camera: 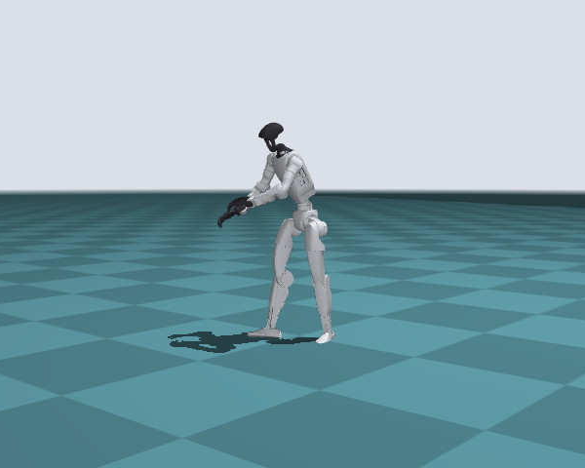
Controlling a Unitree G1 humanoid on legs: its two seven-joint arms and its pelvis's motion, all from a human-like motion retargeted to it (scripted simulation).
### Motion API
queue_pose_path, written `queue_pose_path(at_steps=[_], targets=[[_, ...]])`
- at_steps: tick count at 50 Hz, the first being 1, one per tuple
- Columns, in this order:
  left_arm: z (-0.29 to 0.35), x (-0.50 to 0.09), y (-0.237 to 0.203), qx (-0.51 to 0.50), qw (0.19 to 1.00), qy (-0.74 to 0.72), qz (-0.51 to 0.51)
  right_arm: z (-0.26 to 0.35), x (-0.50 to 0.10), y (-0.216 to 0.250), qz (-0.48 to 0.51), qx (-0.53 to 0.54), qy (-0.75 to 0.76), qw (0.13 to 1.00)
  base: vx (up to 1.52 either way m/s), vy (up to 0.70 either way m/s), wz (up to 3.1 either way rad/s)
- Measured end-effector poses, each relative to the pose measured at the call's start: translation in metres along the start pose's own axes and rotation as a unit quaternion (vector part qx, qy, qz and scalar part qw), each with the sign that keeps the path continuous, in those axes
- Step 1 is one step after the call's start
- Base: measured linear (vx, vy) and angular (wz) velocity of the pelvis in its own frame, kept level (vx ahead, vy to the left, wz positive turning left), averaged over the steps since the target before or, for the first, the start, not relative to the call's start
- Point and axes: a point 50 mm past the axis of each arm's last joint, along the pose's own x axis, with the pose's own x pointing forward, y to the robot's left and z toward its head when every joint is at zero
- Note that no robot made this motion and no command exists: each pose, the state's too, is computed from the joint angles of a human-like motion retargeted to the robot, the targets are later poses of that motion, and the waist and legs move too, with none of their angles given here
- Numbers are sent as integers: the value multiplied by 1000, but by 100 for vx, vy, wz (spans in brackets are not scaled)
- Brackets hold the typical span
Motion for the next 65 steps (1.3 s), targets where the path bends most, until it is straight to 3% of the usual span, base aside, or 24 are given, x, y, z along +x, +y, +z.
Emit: queue_pose_path(at_steps=[3,7,11,15,19,23,28,33,37,40,43,47,50,57,61,65], targets=[[-36,-14,26,61,996,61,7,-5,5,-27,-52,-7,0,999,14,-15,-9],[-114,-56,50,81,960,267,27,-8,7,-57,-110,-12,-9,994,28,-7,3],[-181,-144,65,43,843,524,112,7,6,-70,-142,-18,-53,988,41,0,15],[-197,-204,73,27,762,630,146,30,5,-66,-133,-23,-102,986,46,1,15],[-193,-187,78,13,787,592,173,42,1,-58,-126,-41,-126,983,39,-5,2],[-171,-119,67,-47,846,496,187,42,4,-50,-113,-82,-122,983,23,-6,7],[-89,-23,45,-63,963,239,105,47,14,-41,-91,-135,-117,980,13,-9,3],[-34,-4,43,20,999,37,2,60,21,-37,-64,-139,-141,978,5,-6,-39],[-102,-48,57,110,975,191,-27,68,19,-33,-54,-157,-170,971,-6,9,-67],[-168,-115,73,98,893,437,48,71,16,-31,-41,-148,-182,971,-6,15,-66],[-187,-151,62,77,824,558,65,64,13,-29,-24,-163,-178,970,-3,15,-54],[-154,-101,4,-29,896,443,-14,47,9,-23,0,-170,-151,974,4,15,-49],[-100,-56,-30,-105,947,305,-4,38,6,-10,12,-179,-136,974,14,19,-50],[16,-27,-50,-142,987,21,66,42,3,18,46,-231,-163,958,12,21,-38],[7,-48,-44,-98,992,21,78,31,1,10,46,-253,-165,952,3,20,5],[-57,-100,-47,-94,974,195,60,15,-1,-1,48,-295,-156,942,4,23,33]])
